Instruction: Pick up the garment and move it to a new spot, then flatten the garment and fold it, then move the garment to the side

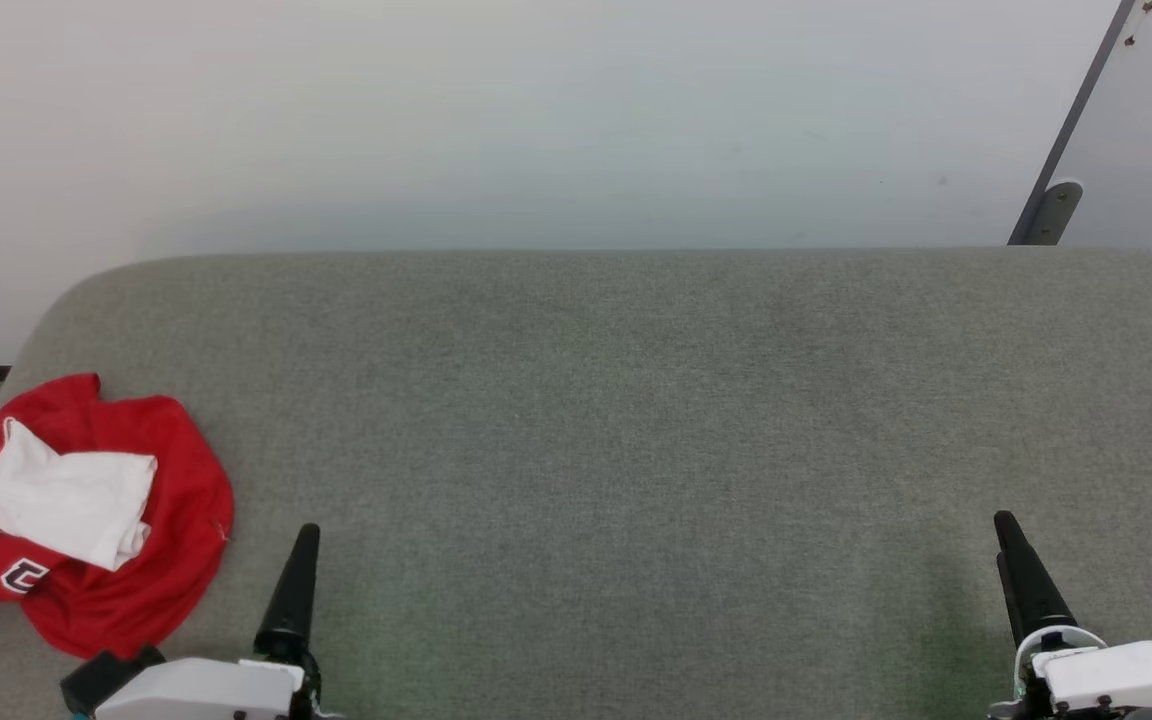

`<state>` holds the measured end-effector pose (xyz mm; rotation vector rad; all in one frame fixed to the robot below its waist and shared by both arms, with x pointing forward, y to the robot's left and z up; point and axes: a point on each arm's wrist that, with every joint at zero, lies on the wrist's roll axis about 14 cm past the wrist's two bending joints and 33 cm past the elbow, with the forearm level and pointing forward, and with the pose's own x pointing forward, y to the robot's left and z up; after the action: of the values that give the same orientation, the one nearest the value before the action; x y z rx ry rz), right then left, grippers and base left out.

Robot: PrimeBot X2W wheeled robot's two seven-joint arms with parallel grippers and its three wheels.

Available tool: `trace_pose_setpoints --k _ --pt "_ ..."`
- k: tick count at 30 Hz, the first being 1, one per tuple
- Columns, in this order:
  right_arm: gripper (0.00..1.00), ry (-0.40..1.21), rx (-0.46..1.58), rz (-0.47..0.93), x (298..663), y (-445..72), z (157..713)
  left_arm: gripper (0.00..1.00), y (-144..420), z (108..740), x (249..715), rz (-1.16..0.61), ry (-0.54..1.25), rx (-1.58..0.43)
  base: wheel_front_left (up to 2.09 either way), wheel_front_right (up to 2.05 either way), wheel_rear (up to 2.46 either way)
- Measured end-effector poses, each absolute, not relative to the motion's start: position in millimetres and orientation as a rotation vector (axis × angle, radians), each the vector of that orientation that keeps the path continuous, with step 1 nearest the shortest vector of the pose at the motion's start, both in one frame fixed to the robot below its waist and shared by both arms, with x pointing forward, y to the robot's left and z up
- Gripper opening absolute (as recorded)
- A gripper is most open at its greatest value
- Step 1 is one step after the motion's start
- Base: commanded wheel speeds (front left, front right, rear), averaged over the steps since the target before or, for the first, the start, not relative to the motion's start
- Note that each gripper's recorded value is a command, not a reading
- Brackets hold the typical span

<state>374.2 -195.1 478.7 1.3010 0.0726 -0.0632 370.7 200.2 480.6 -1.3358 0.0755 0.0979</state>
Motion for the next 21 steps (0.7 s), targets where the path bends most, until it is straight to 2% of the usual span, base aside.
trace_pose_setpoints --k 21 --pt "1.00 0.100 0.841 0.002 377.7 -187.7 483.0 1.00 201.0 479.3 372.6 0.078 0.124 -0.806 0.00 0.00 0.00"
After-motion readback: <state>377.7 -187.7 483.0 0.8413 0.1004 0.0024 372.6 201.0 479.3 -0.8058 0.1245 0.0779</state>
